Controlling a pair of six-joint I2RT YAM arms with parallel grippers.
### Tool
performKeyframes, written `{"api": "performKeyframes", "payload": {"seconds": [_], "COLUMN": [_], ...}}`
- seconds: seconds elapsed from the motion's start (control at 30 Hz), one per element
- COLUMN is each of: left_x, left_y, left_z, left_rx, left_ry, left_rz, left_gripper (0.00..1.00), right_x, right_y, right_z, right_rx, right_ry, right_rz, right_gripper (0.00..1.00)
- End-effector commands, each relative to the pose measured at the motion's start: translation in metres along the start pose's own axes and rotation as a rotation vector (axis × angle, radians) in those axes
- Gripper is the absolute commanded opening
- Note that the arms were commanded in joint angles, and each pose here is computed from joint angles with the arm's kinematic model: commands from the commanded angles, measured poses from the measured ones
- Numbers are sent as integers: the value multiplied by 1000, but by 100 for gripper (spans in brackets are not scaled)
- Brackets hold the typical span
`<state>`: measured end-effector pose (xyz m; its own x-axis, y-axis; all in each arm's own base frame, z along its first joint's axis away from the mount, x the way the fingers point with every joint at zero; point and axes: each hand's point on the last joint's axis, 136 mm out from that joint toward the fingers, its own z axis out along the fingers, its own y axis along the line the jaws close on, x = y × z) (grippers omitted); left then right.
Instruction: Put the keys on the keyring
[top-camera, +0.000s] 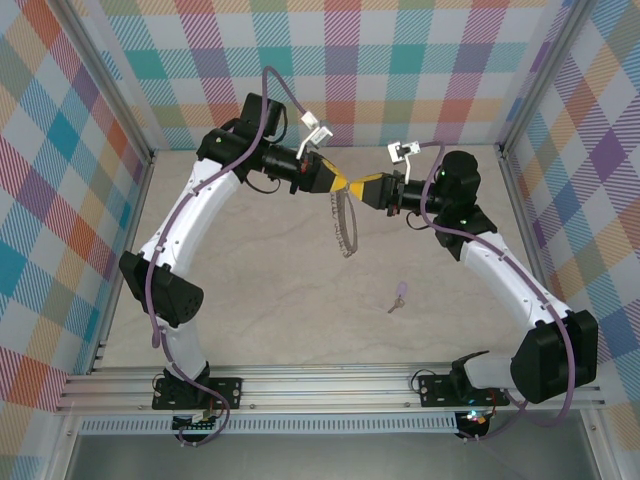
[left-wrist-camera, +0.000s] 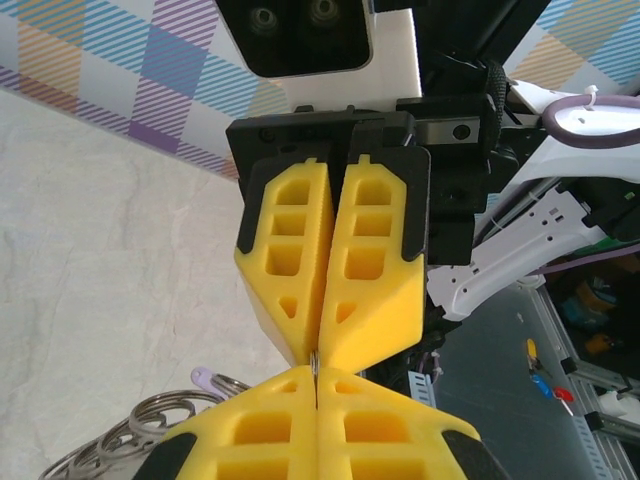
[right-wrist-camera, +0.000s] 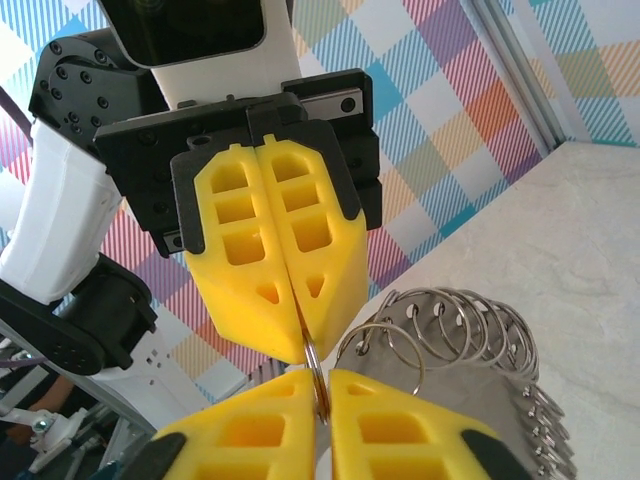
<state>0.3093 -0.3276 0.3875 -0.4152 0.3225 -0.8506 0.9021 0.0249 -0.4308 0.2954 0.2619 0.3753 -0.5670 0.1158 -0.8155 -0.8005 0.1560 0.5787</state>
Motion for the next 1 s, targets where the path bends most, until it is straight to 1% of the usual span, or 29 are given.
{"api": "performKeyframes", "payload": {"seconds": [0.0,0.07,0.17,0.27,0.33,0.43,0.47,0.63,0.7,0.8,0.97], "left_x": [-7,-6,-8,-14,-20,-29,-34,-40,-41,-43,-38], "left_y": [-12,-12,-8,2,6,11,12,26,30,30,30], "left_z": [1,1,1,-1,-6,-17,-21,-42,-51,-57,-58], "left_rx": [45,45,25,-44,-89,-160,-189,-329,-368,-374,-342], "left_ry": [-11,-10,-13,-28,-55,-110,-137,-252,-320,-405,-489], "left_rz": [36,32,18,2,-2,-9,-10,-51,-75,-90,-158], "left_gripper": [0,0,0,16,31,44,46,49,49,49,48], "right_x": [-15,-15,-17,-18,-19,-21,-21,-30,-34,-41,-51], "right_y": [18,17,14,8,5,1,1,4,7,10,9], "right_z": [2,3,2,-1,-3,-5,-6,-9,-11,-14,-17], "right_rx": [-37,-39,-20,17,40,57,58,55,42,22,-3], "right_ry": [-20,-23,-43,-70,-89,-115,-121,-183,-219,-280,-373], "right_rz": [-68,-68,-72,-85,-89,-96,-97,-117,-127,-141,-133], "right_gripper": [4,0,0,0,0,0,0,0,0,0,0]}}
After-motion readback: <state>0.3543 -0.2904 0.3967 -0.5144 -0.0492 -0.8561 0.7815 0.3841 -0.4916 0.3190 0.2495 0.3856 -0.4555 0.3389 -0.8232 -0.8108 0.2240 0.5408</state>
